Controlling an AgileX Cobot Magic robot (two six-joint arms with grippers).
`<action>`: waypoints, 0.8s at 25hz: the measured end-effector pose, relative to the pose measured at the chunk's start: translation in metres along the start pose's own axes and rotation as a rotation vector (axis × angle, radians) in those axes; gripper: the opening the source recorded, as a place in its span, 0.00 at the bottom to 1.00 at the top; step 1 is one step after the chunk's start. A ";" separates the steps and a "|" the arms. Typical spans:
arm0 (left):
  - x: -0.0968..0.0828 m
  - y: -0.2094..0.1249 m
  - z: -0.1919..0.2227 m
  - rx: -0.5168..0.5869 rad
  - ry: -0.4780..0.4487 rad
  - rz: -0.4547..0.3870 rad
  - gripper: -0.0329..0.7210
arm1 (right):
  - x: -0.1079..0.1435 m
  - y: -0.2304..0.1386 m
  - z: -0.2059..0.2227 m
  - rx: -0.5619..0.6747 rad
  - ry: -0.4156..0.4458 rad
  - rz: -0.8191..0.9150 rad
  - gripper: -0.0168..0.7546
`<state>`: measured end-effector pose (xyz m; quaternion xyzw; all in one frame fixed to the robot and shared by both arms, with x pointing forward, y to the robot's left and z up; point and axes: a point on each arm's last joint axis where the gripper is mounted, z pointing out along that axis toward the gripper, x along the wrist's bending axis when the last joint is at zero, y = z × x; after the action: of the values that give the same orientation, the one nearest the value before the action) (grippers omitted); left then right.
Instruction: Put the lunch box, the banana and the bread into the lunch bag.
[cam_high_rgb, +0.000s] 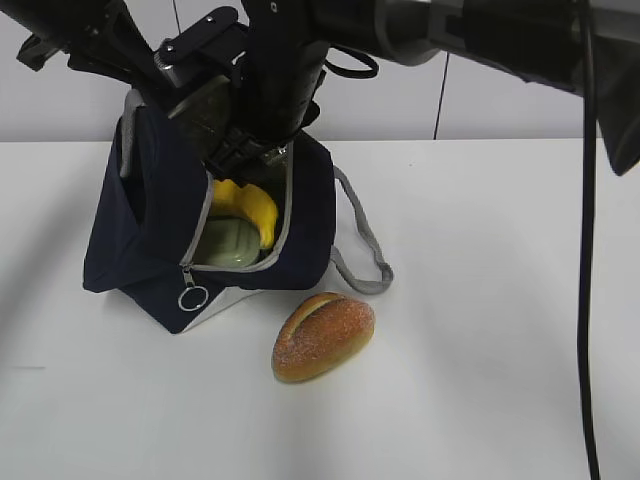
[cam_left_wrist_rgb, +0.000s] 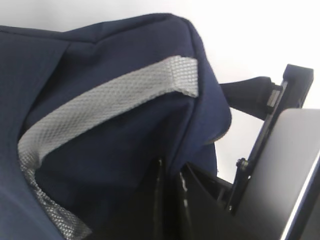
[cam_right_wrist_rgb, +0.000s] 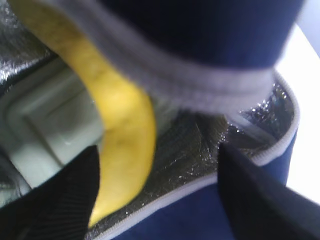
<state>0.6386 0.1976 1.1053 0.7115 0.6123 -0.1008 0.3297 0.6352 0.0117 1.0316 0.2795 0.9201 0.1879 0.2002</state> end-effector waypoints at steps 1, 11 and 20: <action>0.000 0.000 0.000 0.000 0.000 0.002 0.02 | 0.000 0.001 0.000 -0.005 -0.001 0.009 0.78; 0.000 0.000 0.000 0.000 0.000 0.002 0.02 | -0.003 -0.009 -0.010 0.091 0.023 0.005 0.85; 0.000 0.000 0.000 0.000 0.000 0.002 0.02 | -0.016 -0.012 -0.081 0.055 0.096 0.026 0.82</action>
<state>0.6386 0.1976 1.1053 0.7121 0.6116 -0.1005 0.3298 0.6037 -0.0254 1.0991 0.2877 0.9296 0.1785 0.1458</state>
